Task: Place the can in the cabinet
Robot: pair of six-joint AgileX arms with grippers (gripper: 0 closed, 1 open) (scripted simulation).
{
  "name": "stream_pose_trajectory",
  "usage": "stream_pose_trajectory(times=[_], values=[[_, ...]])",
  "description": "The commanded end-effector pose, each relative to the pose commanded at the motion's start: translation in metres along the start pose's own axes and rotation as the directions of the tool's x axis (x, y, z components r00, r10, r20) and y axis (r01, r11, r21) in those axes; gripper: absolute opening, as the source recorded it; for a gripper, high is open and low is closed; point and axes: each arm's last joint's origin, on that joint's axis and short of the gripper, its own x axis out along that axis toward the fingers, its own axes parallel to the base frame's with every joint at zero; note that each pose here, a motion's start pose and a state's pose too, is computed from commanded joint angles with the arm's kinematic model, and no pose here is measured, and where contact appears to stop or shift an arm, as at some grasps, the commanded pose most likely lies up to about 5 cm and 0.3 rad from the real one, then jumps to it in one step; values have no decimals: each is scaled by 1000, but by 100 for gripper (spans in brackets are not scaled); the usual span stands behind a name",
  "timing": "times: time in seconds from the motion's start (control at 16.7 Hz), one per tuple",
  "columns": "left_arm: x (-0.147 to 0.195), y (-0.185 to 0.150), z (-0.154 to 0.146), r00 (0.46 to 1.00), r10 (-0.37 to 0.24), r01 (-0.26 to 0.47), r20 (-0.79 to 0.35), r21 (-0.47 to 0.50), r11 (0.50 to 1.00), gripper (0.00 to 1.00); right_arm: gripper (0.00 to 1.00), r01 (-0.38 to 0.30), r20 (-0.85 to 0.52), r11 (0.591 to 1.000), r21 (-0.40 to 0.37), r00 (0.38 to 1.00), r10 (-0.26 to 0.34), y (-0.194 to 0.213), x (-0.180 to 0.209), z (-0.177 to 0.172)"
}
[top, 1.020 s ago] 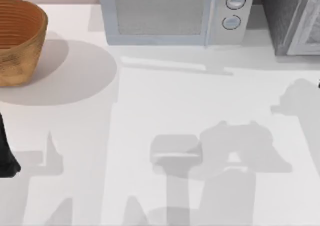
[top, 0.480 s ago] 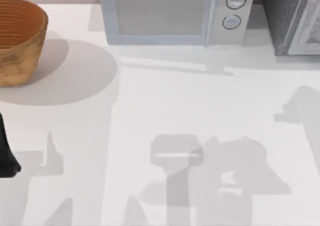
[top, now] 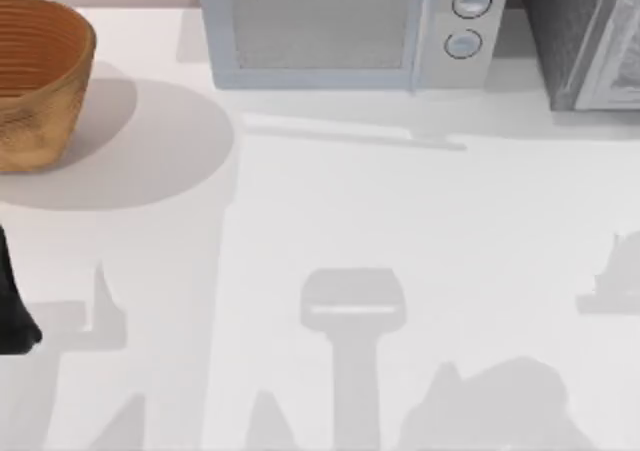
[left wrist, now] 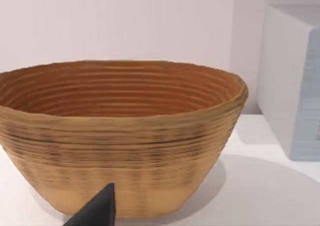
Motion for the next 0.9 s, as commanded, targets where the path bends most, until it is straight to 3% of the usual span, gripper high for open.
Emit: stream_pose_trajectory(times=[0.42,0.9], values=[[0,0,0,1000,0,0,0,0,1000,100,0,-8,81,1000,-5,997,8,-3,-22,-32],[0,0,0,1000,0,0,0,0,1000,100,0,-12,85,1000,-4,996,13,-2,-23,-31]])
